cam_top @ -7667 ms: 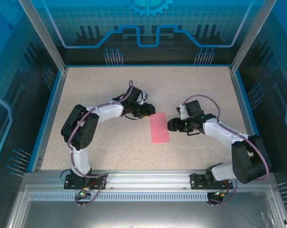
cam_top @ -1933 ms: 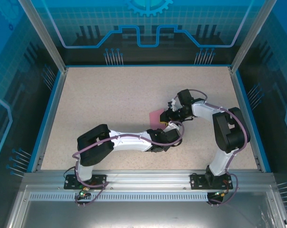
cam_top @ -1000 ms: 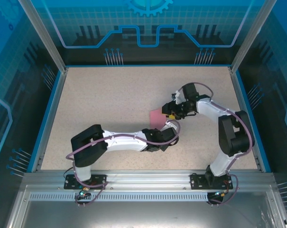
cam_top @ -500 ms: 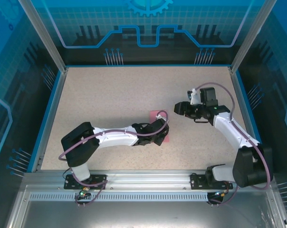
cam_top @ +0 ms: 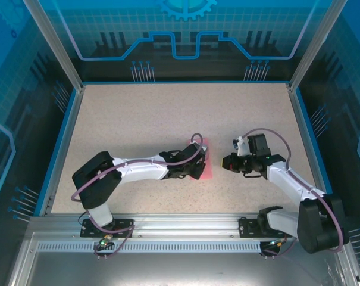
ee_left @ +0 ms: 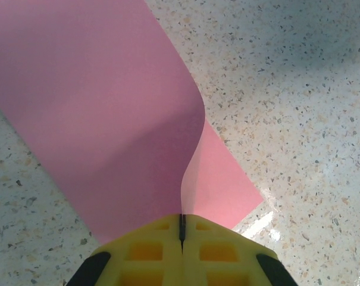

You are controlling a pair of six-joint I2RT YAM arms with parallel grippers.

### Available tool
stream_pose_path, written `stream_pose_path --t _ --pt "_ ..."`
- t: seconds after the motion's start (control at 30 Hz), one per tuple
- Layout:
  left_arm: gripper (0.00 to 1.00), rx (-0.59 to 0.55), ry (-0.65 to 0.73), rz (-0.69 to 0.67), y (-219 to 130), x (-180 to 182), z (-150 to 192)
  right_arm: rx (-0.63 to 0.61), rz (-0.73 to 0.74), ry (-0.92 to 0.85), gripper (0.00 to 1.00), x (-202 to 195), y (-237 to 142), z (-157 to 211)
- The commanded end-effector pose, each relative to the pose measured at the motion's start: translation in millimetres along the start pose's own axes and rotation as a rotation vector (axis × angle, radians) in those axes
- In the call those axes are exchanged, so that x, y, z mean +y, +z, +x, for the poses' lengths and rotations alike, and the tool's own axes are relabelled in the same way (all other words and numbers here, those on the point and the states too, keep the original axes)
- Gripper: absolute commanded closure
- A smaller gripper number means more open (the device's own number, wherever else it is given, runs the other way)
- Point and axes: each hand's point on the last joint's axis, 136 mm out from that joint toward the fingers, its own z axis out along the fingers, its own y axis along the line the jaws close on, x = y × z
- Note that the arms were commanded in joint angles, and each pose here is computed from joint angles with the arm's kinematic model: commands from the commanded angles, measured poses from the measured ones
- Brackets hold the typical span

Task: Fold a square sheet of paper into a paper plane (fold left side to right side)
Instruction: Fold the triangle a second time at the center of the table.

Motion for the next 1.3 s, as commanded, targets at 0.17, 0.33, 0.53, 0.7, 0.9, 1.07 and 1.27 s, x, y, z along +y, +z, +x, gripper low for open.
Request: stream_pose_path --t 0.17,0.33,0.53,0.7,0.9,1.07,1.27 --pt "1.00 0.009 -0.056 0.063 -8 1 -5 0.050 0.021 -0.044 1.00 6 31 13" --pt "1.00 0.030 -0.064 0.055 -6 7 -2 0.100 0.043 -0.039 1.00 5 51 19" --pt "1.00 0.048 -0.072 0.045 -5 15 0 0.158 0.080 -0.040 1.00 2 69 27" --pt "1.00 0.064 -0.065 0.039 -2 18 1 0.173 0.129 -0.035 1.00 -6 74 31" --pt "1.00 0.080 -0.058 0.018 2 24 0 0.221 0.192 -0.037 1.00 -18 77 38" --pt "1.00 0.097 -0.052 0.009 8 28 1 0.252 0.226 -0.033 1.00 -26 77 46" --pt "1.00 0.112 -0.045 -0.007 15 34 1 0.274 0.231 -0.032 1.00 -28 77 50"
